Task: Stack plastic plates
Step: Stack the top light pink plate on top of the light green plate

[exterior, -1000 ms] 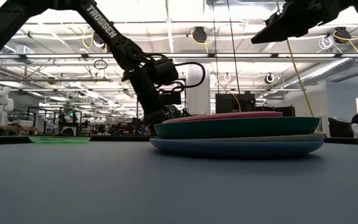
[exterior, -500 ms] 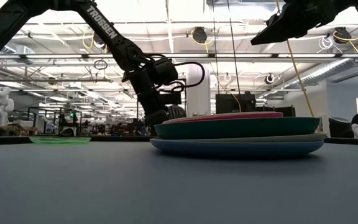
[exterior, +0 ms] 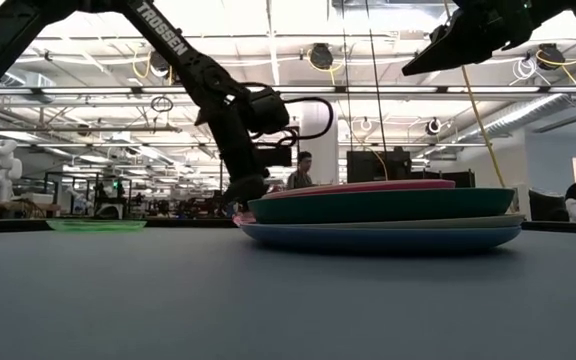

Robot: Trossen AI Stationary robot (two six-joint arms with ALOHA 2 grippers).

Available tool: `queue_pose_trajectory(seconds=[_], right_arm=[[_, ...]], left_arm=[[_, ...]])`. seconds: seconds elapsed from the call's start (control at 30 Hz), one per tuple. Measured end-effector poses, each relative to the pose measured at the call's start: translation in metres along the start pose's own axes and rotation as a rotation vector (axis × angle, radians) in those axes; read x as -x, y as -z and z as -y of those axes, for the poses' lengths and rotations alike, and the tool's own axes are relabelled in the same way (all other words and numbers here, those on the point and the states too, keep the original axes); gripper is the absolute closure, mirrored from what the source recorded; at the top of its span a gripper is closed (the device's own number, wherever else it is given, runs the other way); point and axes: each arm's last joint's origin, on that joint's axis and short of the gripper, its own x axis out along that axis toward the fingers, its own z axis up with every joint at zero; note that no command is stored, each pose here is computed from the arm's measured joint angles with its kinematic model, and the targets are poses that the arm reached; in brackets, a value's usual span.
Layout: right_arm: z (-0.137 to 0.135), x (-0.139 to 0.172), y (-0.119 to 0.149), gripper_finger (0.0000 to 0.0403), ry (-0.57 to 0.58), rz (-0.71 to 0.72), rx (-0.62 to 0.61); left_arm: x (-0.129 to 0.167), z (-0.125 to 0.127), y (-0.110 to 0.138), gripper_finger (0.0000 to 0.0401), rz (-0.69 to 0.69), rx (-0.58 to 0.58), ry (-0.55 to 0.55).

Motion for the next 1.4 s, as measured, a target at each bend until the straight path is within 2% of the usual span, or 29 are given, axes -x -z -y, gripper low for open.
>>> queue_pose_trajectory(seconds=[0.3,0.5,0.6,0.8,1.13,1.27,1.4], right_arm=[[0.000,0.000,0.000,0.0314,0.001,0.003,0.000],[0.000,0.000,0.000,0.0314,-0.001,0.000,0.001],[0.000,0.000,0.000,0.0314,0.000,0.001,0.001],[0.000,0.000,0.000,0.0314,0.000,0.003,0.000],[0.000,0.000,0.000,0.0314,0.000,0.003,0.000],[0.000,0.000,0.000,0.0314,0.000,0.003,0.000],[0.000,0.000,0.000,0.0314,0.000,0.003,0.000]], left_arm=[[0.020,0.019,-0.003,0.0395,-0.075,0.002,0.052],[0.055,0.025,-0.018,0.0395,0.001,0.011,-0.012],[0.078,0.036,-0.029,0.0395,0.067,0.021,-0.019],[0.113,0.081,-0.049,0.0396,0.172,-0.031,0.025],[0.137,0.180,-0.064,0.0396,0.243,-0.185,0.173],[0.144,0.202,-0.069,0.0396,0.305,-0.186,0.201],[0.145,0.211,-0.073,0.0396,0.342,-0.168,0.213]])
